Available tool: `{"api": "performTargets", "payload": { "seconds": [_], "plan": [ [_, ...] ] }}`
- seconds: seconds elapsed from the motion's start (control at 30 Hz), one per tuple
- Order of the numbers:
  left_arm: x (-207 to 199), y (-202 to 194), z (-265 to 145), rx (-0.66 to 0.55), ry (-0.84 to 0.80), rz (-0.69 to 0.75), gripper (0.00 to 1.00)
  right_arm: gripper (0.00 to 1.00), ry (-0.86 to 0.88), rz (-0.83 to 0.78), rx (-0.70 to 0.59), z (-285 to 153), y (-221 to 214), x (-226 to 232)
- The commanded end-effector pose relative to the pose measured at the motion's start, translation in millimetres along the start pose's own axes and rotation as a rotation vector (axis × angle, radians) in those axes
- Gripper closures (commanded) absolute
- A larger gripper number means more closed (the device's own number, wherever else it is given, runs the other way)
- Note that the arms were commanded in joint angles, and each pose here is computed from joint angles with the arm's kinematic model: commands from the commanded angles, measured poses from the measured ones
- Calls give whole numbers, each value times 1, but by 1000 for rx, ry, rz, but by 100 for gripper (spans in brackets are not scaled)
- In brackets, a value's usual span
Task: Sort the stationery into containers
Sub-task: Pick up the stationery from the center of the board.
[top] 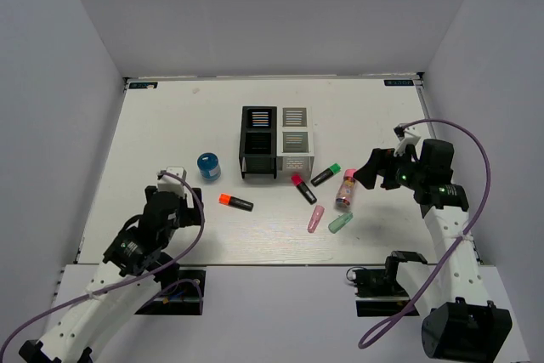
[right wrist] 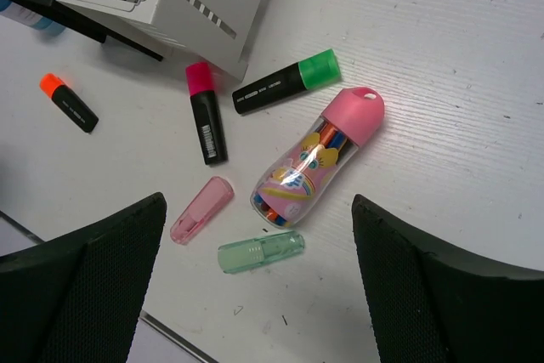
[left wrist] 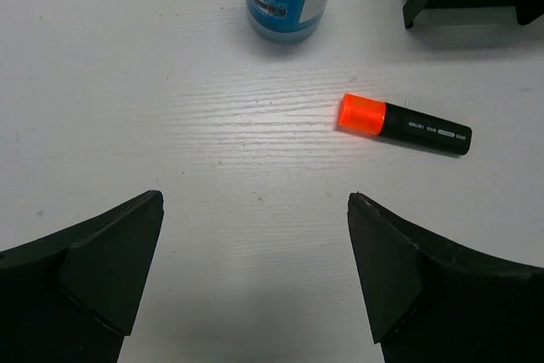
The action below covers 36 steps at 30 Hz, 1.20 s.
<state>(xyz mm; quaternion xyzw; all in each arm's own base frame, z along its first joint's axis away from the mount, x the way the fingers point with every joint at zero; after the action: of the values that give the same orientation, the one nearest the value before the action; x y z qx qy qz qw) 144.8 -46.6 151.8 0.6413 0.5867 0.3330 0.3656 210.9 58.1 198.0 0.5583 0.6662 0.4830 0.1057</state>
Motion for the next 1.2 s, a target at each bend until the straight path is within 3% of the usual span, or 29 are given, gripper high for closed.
{"api": "performTargets", "payload": {
  "seconds": [0.0, 0.4, 0.43, 0.47, 0.5, 0.53, 0.57, 0.6, 0.63, 0.67, 0.7, 0.73, 0.77, 0.93, 1.0, 1.17],
  "plan": [
    [-5, 3, 2, 10, -26, 13, 0, 9, 15, -16, -10, -1, 5, 3],
    [-8, 3, 10, 68, -15, 53, 2, 9, 102, -122, 34, 2, -11, 5],
    [-9, 4, 11, 77, -18, 58, 4, 57, 140, -157, 54, 0, -16, 9],
    [-10, 7, 11, 74, -22, 62, 19, 100, 142, -189, 52, 1, -16, 7],
    [-13, 10, 13, 75, -29, 72, 39, 100, 139, -184, 53, 2, -16, 6],
    [-15, 10, 16, 92, -37, 85, 74, 100, 140, -172, 78, 3, -20, 5],
    [-16, 18, 15, 76, -33, 79, 100, 100, 137, -187, 87, 2, -20, 4],
    [-17, 18, 21, 102, -22, 95, 100, 88, 140, -187, 91, 2, -18, 5],
    [-17, 21, 23, 105, -18, 123, 100, 10, 141, -185, 93, 1, -17, 6],
    [-19, 36, 21, 77, -17, 120, 98, 9, 142, -190, 100, 1, -18, 6],
    [-20, 40, 27, 87, 4, 132, 38, 9, 145, -194, 104, 2, -19, 7],
    [-19, 43, 32, 111, 26, 169, 9, 9, 142, -196, 103, 2, -19, 6],
    [-20, 59, 32, 88, 35, 180, 0, 13, 141, -202, 107, 2, -20, 6],
    [-30, 88, 73, 202, 125, 207, 0, 16, 173, -181, 151, 3, -24, 11],
    [-32, 101, 86, 188, 100, 127, 0, 16, 160, -179, 155, 3, -22, 10],
    [-26, 94, 131, 295, 91, 19, 0, 15, 129, -202, 130, 1, -21, 10]
  ]
}}
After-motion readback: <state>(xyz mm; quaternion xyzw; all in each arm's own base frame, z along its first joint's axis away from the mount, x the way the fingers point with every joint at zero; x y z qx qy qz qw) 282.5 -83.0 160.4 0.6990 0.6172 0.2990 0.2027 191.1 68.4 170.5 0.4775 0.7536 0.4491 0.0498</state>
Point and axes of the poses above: each gripper's point midway between its finger pads, its own z axis out along the fingers, its own x axis along the line the jaws close on, y = z × x, the point moved 5 cm from there along -z, back along the fingers, and after that the axes turned 2 degrees about z, right-handed, at the moved point
